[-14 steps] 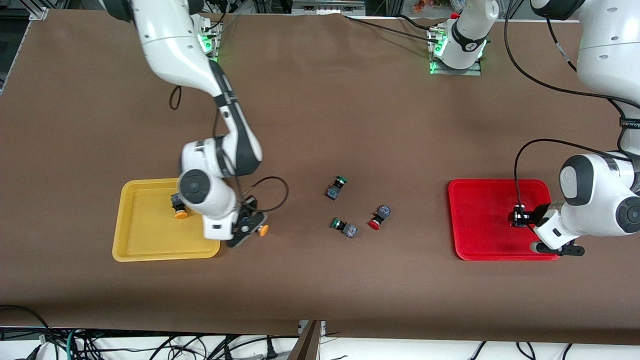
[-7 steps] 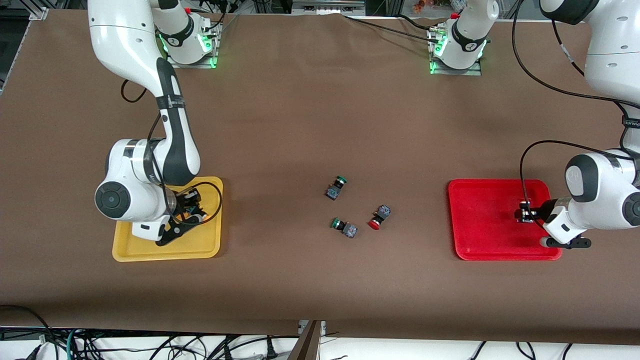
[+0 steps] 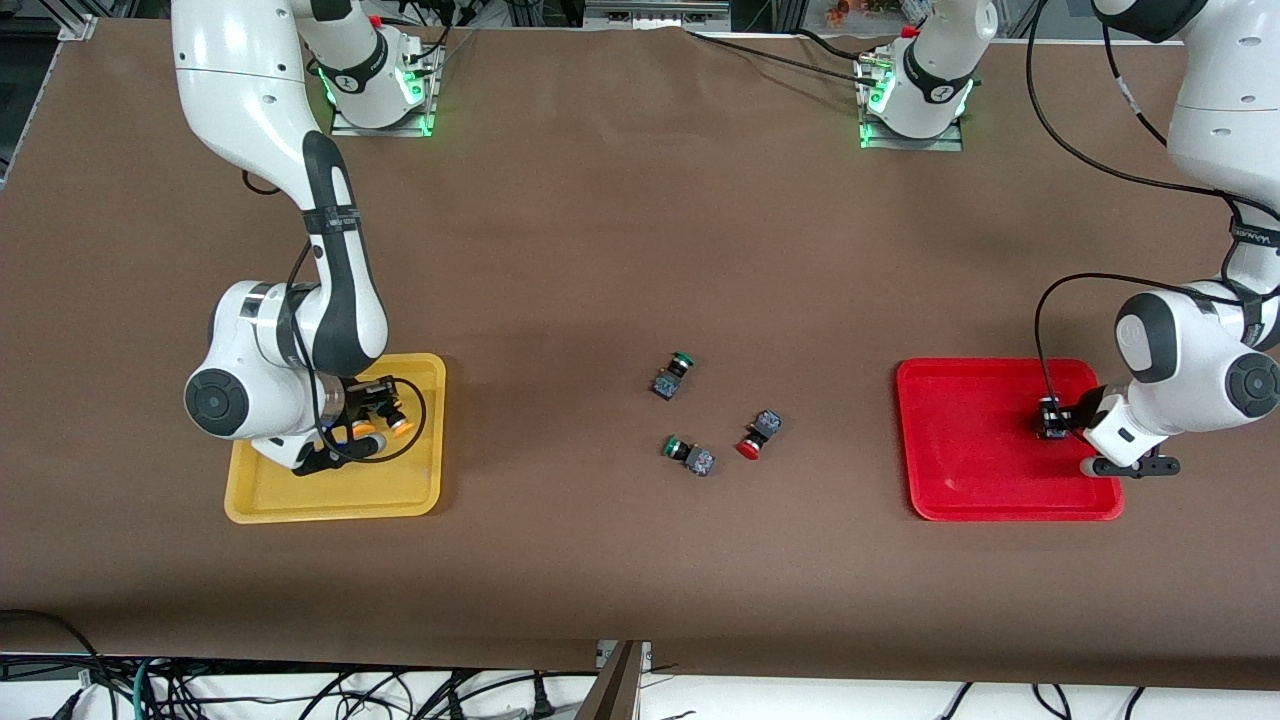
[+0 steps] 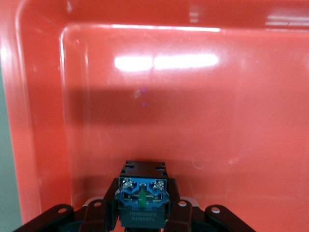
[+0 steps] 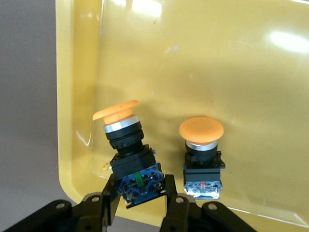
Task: Place red and yellow buttons in trays
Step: 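Release the second yellow button in the yellow tray with the right gripper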
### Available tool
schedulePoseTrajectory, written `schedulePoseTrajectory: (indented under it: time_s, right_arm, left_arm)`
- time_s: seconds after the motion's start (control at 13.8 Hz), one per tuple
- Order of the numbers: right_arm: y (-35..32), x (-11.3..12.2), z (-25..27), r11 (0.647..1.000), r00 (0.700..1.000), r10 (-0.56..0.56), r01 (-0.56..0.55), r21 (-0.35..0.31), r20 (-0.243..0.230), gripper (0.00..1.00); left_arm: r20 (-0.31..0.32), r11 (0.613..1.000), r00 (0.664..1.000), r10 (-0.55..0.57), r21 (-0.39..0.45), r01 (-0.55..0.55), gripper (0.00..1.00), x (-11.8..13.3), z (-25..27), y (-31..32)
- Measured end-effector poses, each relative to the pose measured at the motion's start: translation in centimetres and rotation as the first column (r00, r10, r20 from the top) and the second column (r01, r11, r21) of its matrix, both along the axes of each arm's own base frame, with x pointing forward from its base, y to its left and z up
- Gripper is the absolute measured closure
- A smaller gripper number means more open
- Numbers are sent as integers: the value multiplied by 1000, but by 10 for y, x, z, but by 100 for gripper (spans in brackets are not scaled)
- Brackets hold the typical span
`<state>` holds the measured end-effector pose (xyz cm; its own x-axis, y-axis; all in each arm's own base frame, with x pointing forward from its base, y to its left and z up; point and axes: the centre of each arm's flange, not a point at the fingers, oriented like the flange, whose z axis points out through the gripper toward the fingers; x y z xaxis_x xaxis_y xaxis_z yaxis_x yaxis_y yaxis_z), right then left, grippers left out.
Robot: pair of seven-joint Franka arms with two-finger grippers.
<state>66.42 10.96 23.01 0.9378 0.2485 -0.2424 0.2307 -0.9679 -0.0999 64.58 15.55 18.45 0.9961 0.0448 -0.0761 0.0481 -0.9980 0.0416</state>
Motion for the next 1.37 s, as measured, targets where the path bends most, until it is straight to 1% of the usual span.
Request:
schedulePoseTrajectory:
  time_s: [0.22,0.36,0.51,0.58,0.65,0.72,0.79,0.94,1.01,1.08,1.23,1.37]
  right_arm:
    - [5,-1,-1,997,997,-71,71,-3,-5,59]
    - [7,-1,-4,994,994,-107,107,15,-11,56]
    - [7,-2,-7,989,989,-146,146,16,-18,39]
    - [8,-2,-7,986,986,-167,168,12,-21,28]
    - [10,-3,-5,982,982,-186,186,9,-28,19]
    - [15,-3,-1,980,979,-200,200,9,-31,8]
    - [20,-3,5,979,979,-204,205,13,-25,0]
    - [23,1,27,982,982,-188,188,33,6,0]
    - [14,5,40,986,986,-164,162,46,29,0]
    - [4,8,50,988,989,-145,143,58,41,0]
    - [-6,9,71,986,987,-155,152,74,42,0]
    - [5,7,100,978,979,-197,192,84,55,0]
  left_arm:
    - [29,1000,1000,0,7,0,57,2,3,0]
    - [41,1000,999,0,10,0,42,4,7,1]
    - [50,1000,999,-5,11,4,22,7,16,-1]
    - [46,1000,999,-12,8,12,13,10,24,-6]
    - [39,1000,999,-27,4,27,2,15,35,-15]
    - [38,999,998,-48,3,48,0,21,47,-28]
    - [44,997,996,-77,4,77,0,27,59,-47]
    - [62,989,987,-145,-5,146,0,36,75,-95]
    - [71,983,981,-179,-17,180,0,38,79,-120]
    - [78,976,974,-211,-30,214,0,39,82,-145]
    - [85,960,958,-273,-45,278,0,38,84,-191]
    - [85,941,940,-330,-48,335,0,35,84,-232]
